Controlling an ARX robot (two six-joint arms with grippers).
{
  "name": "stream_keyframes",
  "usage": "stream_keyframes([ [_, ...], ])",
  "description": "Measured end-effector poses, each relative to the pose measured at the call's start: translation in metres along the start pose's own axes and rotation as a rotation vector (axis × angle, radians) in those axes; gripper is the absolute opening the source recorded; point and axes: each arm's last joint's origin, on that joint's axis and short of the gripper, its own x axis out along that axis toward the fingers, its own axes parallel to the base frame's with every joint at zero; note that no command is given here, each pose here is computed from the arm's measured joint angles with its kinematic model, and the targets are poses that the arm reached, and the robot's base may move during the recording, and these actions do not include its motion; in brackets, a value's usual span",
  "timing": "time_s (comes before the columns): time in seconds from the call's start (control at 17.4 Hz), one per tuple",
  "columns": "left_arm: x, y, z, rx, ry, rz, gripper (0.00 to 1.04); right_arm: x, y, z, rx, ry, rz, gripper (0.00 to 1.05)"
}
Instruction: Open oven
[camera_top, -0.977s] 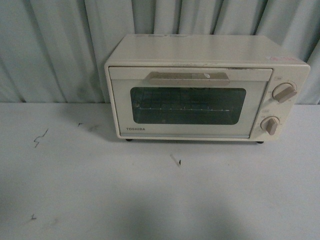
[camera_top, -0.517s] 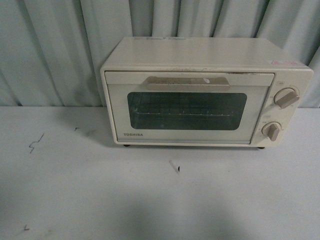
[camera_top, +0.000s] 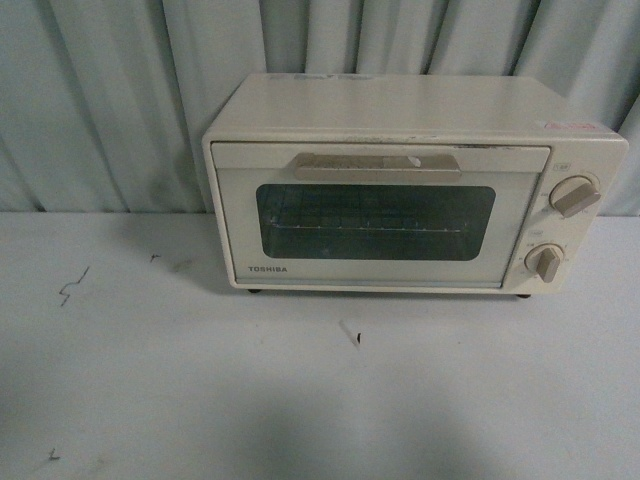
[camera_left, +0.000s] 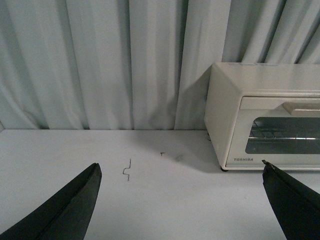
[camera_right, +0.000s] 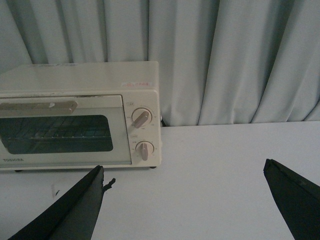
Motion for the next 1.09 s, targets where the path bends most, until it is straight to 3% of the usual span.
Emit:
stream_keyframes([
  [0.06, 0.0, 0.0, 0.0, 0.0, 0.0, 0.0, 0.98, 0.0, 0.0, 0.0, 0.0, 0.0, 0.0, 0.98],
  [0.11, -0.001, 0.0, -0.001, -0.115, 0.162, -0.113, 0.98, 0.0, 0.0, 0.0, 0.0, 0.0, -0.002, 0.98],
  [0.23, 0.017, -0.03, -0.005, -0.569, 0.533, -0.458, 0.98, 0.0, 0.0, 0.0, 0.0, 0.0, 0.001, 0.98],
  [0.34, 0.029, -0.059, -0.02, -0.828, 0.72, -0.393, 0.98, 0.0, 0.0, 0.0, 0.0, 0.0, 0.0, 0.98],
  [0.46, 0.031, -0.079, -0.031, -0.942, 0.812, -0.367, 0.98, 0.0, 0.0, 0.0, 0.0, 0.0, 0.0, 0.98],
  [0.75, 0.042, -0.113, -0.061, -1.162, 0.913, -0.262, 0.98, 0.0, 0.0, 0.0, 0.0, 0.0, 0.0, 0.98],
  [0.8, 0.061, -0.136, -0.077, -1.221, 0.934, -0.236, 0.98, 0.0, 0.0, 0.0, 0.0, 0.0, 0.0, 0.98],
  [1.09, 0.089, -0.152, -0.094, -1.213, 0.957, -0.177, 0.98, 0.0, 0.0, 0.0, 0.0, 0.0, 0.0, 0.98],
])
